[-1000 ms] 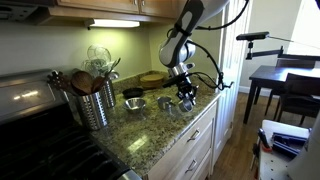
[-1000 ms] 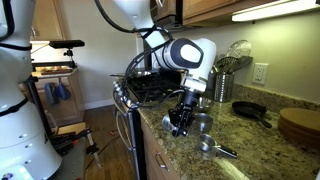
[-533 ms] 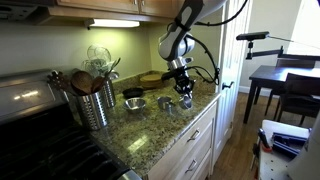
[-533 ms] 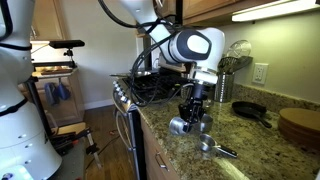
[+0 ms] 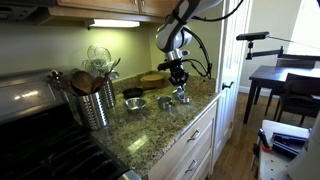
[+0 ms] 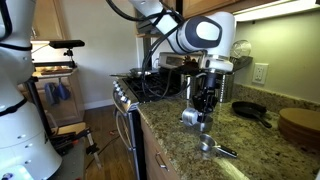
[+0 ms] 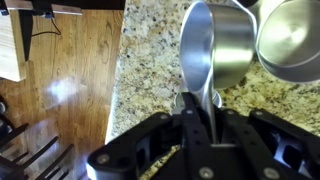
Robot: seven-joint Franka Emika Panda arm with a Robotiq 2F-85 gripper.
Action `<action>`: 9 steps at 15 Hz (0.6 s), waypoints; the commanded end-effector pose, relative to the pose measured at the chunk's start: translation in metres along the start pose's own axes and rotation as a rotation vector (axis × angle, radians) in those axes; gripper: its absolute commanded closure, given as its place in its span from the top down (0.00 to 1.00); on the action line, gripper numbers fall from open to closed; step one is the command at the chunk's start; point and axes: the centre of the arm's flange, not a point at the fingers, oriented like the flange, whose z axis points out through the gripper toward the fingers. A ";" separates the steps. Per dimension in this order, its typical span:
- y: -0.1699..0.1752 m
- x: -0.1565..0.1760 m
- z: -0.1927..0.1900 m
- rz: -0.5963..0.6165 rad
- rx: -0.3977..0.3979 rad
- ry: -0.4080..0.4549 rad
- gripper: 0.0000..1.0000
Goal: Stack the silver measuring cups together
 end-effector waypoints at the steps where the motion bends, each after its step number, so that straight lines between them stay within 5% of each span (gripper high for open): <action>1: -0.012 0.012 -0.011 -0.009 0.049 -0.038 0.08; 9: -0.048 0.029 -0.010 -0.020 0.100 -0.086 0.08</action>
